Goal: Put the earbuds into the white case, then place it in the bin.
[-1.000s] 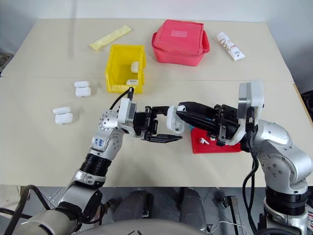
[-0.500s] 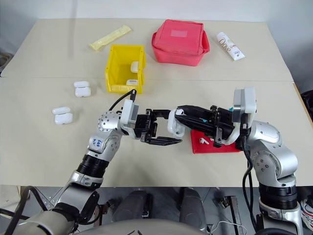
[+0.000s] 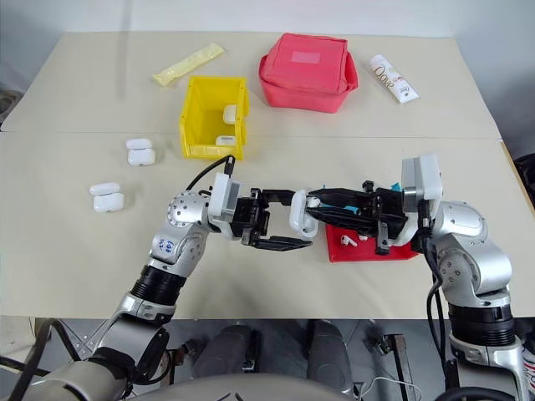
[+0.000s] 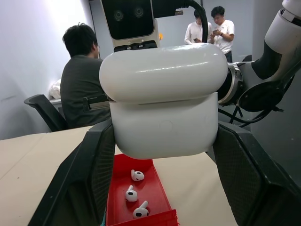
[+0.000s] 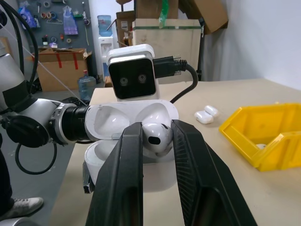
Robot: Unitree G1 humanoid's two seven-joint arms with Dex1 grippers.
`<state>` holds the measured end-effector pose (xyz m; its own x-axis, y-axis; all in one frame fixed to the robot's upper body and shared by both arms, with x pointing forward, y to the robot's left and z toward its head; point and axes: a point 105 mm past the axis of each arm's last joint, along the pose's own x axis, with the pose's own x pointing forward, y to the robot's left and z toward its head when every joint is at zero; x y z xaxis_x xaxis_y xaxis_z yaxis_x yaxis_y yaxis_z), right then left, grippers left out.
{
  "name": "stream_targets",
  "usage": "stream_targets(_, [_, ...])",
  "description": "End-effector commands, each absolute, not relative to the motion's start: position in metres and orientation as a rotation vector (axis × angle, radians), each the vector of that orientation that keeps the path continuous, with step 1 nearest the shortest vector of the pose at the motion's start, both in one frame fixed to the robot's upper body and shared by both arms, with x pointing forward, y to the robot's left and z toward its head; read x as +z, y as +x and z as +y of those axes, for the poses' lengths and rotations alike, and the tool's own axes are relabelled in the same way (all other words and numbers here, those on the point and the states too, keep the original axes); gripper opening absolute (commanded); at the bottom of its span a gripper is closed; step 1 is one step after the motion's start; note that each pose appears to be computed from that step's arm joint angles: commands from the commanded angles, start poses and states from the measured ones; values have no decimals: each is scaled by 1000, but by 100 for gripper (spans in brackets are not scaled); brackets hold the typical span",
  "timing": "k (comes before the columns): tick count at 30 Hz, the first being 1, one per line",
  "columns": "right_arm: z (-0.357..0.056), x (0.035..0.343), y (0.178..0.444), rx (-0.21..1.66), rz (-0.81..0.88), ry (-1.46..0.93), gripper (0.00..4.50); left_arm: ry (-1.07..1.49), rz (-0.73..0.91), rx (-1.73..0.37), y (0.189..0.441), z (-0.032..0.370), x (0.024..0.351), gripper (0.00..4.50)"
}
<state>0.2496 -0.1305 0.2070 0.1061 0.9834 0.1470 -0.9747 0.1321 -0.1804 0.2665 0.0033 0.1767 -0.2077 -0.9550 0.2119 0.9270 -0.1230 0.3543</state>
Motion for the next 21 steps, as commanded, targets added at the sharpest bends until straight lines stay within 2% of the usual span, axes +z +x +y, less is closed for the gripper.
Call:
stream_targets(1, [-131,190,250,1459,-125,-35,53,77,-652,-1656,263,11,205,276])
stream_targets(8, [-126,194,252,1466,-116,-76,53,84,-655,-1657,263,9,202,276])
stream_targets(13, [-125,203,254,1454,-151,-102,218,87,-647,-1655,265,8,200,276])
stream_targets(21, [-130,215,258,1412,-164,-137,218,90,-623,-1649,270,10,192,276])
